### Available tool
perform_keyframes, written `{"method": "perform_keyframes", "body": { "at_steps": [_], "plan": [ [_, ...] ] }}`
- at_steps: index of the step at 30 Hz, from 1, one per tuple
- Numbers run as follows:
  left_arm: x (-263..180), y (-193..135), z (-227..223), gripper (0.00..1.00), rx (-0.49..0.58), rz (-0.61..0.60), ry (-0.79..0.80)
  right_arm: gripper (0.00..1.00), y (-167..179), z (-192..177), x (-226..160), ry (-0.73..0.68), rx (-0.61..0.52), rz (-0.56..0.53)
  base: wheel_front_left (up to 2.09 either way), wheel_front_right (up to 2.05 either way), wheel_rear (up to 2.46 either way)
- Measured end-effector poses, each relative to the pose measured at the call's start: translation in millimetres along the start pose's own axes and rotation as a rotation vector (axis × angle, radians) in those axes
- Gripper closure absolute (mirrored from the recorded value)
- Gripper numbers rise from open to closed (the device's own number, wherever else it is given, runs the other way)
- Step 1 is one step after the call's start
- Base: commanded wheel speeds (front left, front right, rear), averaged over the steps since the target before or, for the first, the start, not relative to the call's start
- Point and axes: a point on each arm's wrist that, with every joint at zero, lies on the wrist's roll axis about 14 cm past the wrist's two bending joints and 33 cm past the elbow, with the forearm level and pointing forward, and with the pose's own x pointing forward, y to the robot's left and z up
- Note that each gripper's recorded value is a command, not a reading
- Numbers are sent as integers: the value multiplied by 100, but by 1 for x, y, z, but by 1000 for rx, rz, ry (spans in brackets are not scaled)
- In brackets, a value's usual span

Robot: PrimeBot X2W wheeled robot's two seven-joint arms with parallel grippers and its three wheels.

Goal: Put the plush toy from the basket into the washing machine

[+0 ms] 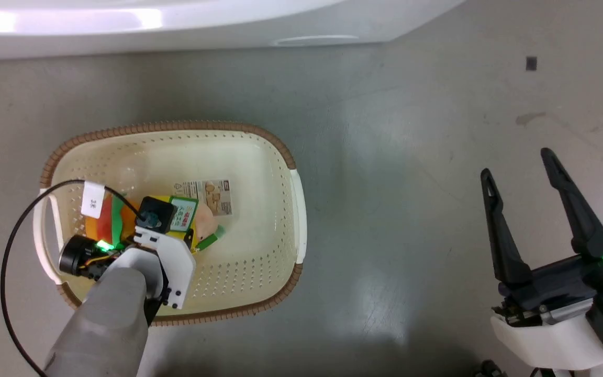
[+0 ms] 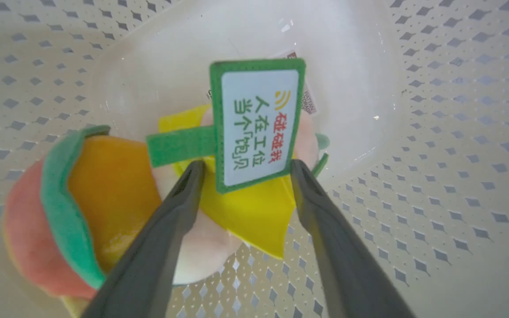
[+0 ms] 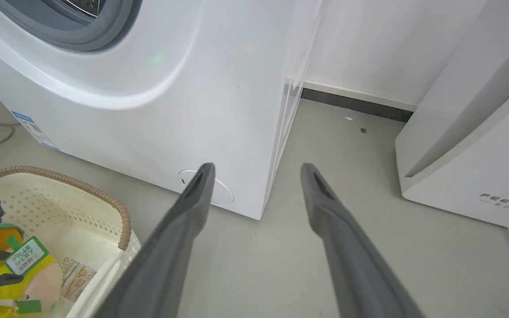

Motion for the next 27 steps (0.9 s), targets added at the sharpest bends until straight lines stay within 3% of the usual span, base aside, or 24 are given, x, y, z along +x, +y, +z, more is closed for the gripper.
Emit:
{"method": "perform_keyframes", "body": {
  "at_steps": [12, 13, 14, 27],
  "plan": [
    [13, 14, -31, 0, 85, 54, 149, 0, 3, -12, 7, 3, -10, 10, 0, 0, 0],
    [13, 14, -34, 7, 81, 55, 167, 0, 3, -11, 7, 2, -10, 10, 0, 0, 0],
    [13, 14, -36, 100, 74, 55, 174, 0, 3, -11, 7, 1, -10, 11, 0, 0, 0],
    [5, 12, -25, 100, 52, 45, 92, 0, 4, -4, 5, -11, -8, 14, 0, 0, 0]
  ]
}}
